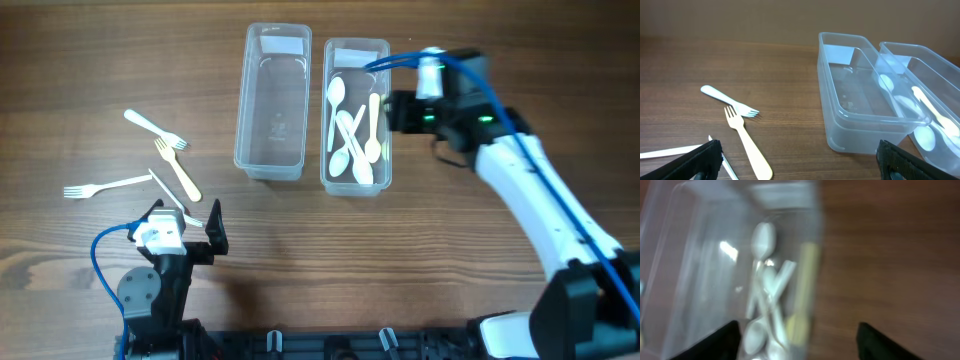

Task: Pack container
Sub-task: 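Lower the white spoon into the right container and release, then raise the right arm aside and move the left gripper to the forks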

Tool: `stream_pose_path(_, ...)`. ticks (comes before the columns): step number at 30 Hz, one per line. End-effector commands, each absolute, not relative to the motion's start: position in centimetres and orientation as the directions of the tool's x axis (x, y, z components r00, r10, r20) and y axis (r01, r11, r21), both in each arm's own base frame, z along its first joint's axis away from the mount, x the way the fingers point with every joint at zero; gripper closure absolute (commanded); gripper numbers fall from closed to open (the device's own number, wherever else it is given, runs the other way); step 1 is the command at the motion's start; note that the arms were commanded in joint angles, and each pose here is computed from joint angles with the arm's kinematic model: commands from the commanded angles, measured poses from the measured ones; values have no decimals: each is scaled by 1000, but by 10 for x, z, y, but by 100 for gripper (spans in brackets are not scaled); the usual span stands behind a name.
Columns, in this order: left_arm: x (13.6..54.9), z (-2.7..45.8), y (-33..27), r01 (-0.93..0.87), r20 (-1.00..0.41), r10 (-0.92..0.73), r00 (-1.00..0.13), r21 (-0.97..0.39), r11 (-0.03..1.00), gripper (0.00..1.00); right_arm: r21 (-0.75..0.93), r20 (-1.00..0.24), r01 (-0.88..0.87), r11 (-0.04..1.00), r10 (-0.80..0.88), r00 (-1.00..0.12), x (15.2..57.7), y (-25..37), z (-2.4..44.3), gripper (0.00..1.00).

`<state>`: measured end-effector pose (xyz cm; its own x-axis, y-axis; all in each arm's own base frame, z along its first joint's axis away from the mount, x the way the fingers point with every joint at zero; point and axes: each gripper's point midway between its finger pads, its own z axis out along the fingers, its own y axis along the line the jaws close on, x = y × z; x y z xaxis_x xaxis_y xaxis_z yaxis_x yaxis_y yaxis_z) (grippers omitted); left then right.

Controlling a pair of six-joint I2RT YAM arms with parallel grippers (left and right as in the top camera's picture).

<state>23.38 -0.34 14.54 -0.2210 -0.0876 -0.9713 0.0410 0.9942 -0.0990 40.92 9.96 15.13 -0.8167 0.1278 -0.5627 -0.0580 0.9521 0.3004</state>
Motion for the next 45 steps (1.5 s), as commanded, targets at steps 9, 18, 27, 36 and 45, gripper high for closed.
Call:
stream_pose_path(9, 234, 145, -5, 50, -974, -68, -217, -80, 996, 0, 196, -548, 273, 942, 336, -766, 388, -37, 166, 0)
stream_pose_path(18, 234, 145, -5, 50, -974, -68, -217, -80, 996, 0, 196, -549, 273, 942, 336, -765, 388, -37, 166, 0)
stream_pose_path(27, 232, 151, -26, 153, -963, -159, -217, -195, 969, 0, 196, -550, 272, 942, 335, -765, 388, -37, 166, 0)
stream_pose_path(36, 225, 197, -26, 137, -944, -276, -184, -302, 943, 1, 196, -550, 272, 942, 335, -765, 388, -37, 166, 0)
stream_pose_path(45, 230, 279, 22, -201, -875, -307, -375, -247, 948, 1, 196, -550, 272, 942, 335, -765, 388, -37, 166, 0)
